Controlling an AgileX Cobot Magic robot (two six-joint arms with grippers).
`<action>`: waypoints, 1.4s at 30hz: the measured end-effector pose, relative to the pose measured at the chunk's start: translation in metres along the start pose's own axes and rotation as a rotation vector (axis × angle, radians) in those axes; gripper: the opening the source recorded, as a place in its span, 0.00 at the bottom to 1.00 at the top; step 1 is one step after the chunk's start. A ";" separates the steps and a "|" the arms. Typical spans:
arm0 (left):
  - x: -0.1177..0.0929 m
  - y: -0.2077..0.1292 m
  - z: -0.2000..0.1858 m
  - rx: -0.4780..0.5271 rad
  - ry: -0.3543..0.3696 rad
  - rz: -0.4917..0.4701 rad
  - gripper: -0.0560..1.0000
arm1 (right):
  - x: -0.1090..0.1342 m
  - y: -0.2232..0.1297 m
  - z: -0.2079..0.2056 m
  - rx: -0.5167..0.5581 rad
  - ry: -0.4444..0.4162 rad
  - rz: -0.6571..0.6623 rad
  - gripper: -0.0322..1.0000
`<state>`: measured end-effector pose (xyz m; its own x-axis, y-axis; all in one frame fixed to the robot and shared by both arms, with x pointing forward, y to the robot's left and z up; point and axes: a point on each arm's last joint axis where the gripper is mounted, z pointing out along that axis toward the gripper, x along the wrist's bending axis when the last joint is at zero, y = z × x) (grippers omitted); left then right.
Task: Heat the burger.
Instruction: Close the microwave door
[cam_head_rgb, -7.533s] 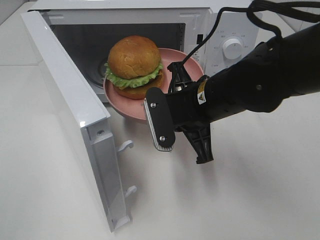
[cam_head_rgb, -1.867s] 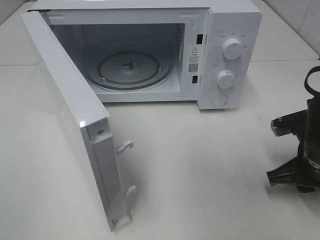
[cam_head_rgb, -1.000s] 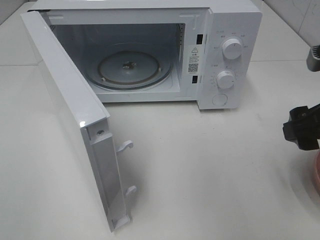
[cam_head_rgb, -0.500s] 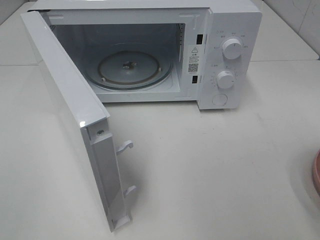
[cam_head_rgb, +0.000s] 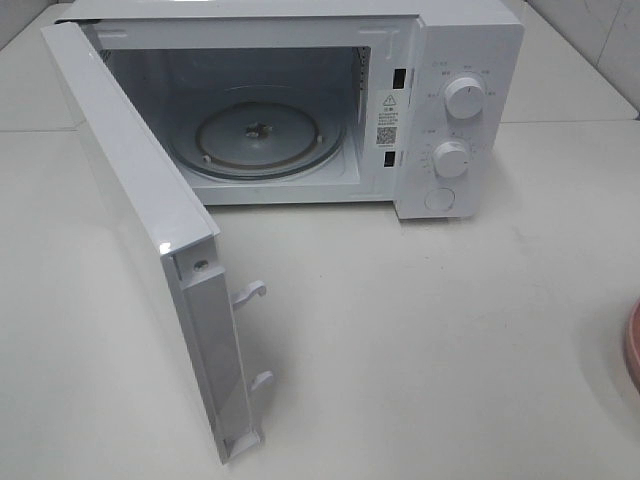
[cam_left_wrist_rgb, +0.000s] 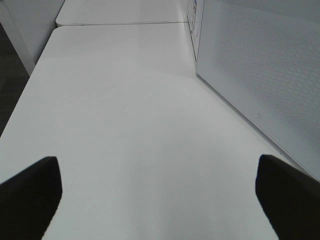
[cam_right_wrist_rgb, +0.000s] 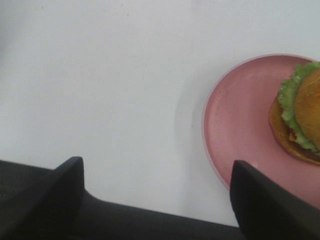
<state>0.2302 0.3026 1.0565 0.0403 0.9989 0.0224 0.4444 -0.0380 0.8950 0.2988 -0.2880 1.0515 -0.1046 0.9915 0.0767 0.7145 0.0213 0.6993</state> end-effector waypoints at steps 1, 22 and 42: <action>0.000 0.000 0.000 0.000 0.000 0.000 0.98 | -0.002 -0.002 -0.004 -0.027 -0.007 0.015 0.77; 0.000 0.000 0.000 0.000 0.000 0.000 0.98 | -0.010 -0.039 -0.049 -0.419 -0.103 0.086 0.77; 0.000 0.000 0.000 0.000 0.000 0.000 0.98 | -0.010 -0.039 -0.049 -0.419 -0.102 0.090 0.76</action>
<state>0.2302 0.3026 1.0565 0.0403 0.9989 0.0224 0.4444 -0.0380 0.8950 0.2377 -0.3046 1.0582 0.0294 0.9951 0.0944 0.3730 -0.0986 0.9226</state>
